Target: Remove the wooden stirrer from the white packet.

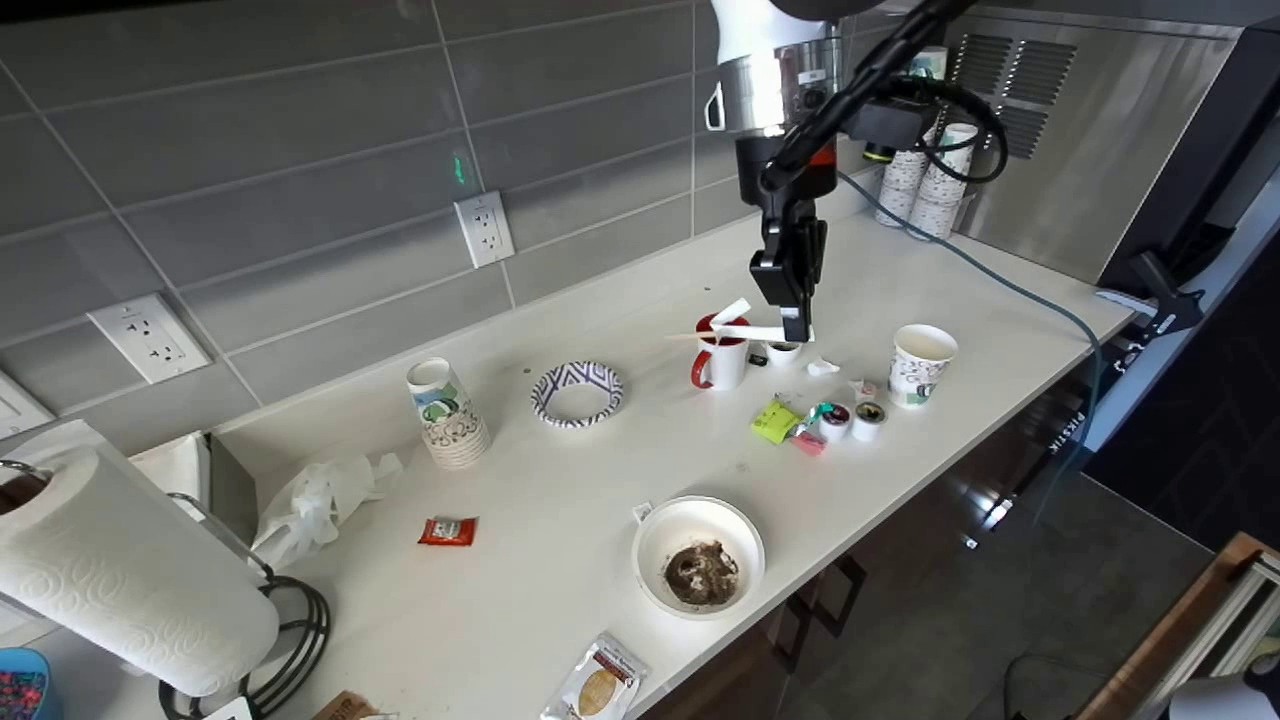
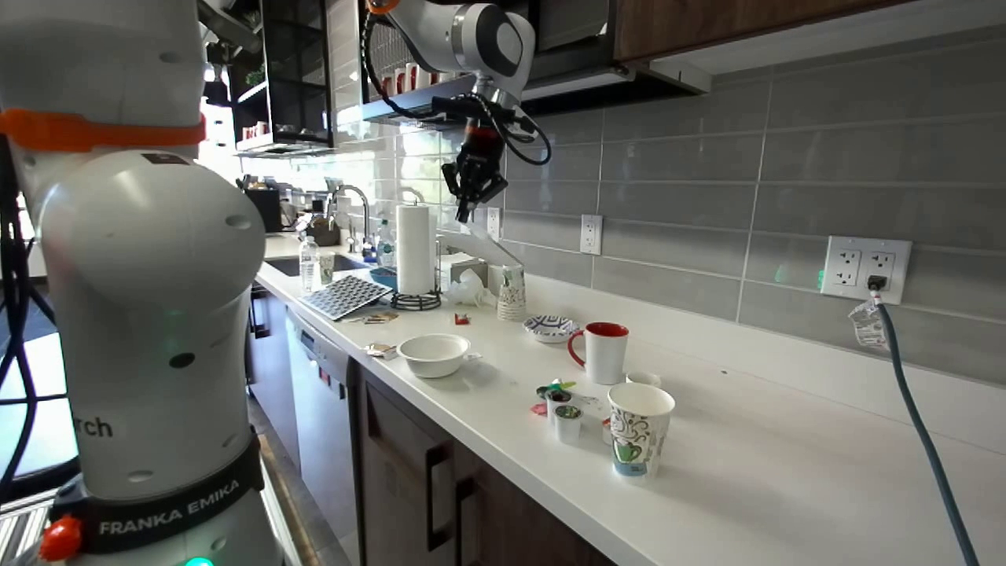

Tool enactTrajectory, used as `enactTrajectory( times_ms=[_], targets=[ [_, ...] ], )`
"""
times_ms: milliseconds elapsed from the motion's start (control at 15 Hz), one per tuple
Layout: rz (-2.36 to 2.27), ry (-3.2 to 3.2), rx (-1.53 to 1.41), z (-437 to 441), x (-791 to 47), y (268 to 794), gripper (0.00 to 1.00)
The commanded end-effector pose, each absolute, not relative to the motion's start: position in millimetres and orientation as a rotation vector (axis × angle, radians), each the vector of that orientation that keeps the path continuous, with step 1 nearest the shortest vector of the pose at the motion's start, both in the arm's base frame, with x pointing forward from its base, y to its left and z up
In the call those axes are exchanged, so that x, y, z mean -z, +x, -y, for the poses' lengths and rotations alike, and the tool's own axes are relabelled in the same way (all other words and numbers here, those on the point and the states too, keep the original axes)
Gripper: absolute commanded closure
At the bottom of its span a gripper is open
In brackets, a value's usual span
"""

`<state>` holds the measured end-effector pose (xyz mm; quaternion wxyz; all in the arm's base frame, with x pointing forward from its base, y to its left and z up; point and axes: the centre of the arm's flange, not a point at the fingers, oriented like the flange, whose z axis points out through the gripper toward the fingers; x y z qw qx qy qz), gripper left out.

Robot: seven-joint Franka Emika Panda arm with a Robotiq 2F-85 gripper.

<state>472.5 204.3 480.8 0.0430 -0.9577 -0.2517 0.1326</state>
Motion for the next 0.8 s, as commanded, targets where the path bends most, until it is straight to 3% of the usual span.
enactTrajectory(
  times_ms=[0,267,467,733],
  targets=[
    [0.773,-2.929,-0.403,-205.3,-481.6,472.3,0.99],
    [0.701,-3.034,-0.461,-199.2,-492.7,462.9,1.0],
    [0.843,-2.85,-0.224,-210.1,-502.3,462.0,1.0],
    [0.659,-3.002,-0.612,-196.0,-501.1,452.7,1.0]
  ],
)
